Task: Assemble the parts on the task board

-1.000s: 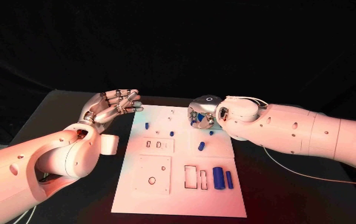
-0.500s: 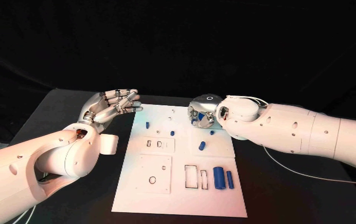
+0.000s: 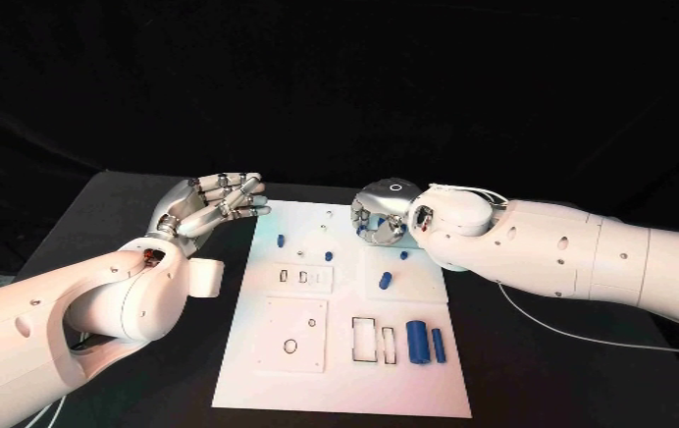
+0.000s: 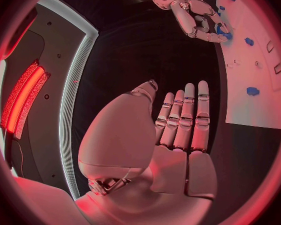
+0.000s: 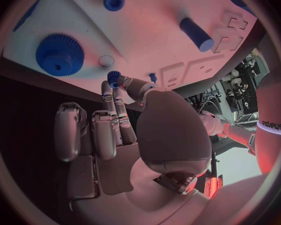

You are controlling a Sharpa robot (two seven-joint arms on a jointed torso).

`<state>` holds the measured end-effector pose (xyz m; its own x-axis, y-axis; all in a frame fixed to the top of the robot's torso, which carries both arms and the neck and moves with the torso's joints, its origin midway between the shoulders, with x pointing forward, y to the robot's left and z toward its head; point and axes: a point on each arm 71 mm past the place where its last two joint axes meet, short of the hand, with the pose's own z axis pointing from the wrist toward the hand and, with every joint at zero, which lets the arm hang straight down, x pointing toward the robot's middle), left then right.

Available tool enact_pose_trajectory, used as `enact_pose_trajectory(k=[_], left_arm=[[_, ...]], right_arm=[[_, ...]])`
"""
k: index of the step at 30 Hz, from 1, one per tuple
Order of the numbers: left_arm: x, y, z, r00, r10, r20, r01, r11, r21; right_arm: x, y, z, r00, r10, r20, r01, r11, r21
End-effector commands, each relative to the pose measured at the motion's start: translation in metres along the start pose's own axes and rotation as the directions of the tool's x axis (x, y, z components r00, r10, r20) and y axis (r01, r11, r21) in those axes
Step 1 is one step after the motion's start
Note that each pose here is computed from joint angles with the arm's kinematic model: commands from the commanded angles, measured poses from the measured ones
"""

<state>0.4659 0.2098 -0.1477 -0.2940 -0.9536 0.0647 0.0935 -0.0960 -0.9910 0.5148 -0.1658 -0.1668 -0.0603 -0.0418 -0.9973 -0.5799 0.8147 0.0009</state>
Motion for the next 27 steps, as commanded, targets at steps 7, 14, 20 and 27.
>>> enact_pose_trajectory(k=[7,14,20,27], left_arm=[[0.0038,-0.0011,0.0009,1.000,-0.012,-0.022,0.012,1.000,0.005],[0.0053,-0.0010,0.0013,1.000,-0.014,-0.026,0.014,1.000,0.005],[0.0061,-0.0032,0.0008,0.999,-0.015,-0.029,0.015,1.000,0.008],[0.0073,-0.0055,0.0005,0.999,-0.015,-0.033,0.016,1.000,0.011]], right_arm=[[-0.014,0.010,0.014,0.989,-0.042,0.145,0.042,0.999,0.001],[-0.016,0.019,0.026,0.983,-0.047,0.178,0.049,0.999,-0.007],[-0.016,0.021,0.034,0.981,-0.053,0.187,0.055,0.999,-0.003],[-0.015,0.020,0.039,0.980,-0.061,0.187,0.061,0.998,0.003]])
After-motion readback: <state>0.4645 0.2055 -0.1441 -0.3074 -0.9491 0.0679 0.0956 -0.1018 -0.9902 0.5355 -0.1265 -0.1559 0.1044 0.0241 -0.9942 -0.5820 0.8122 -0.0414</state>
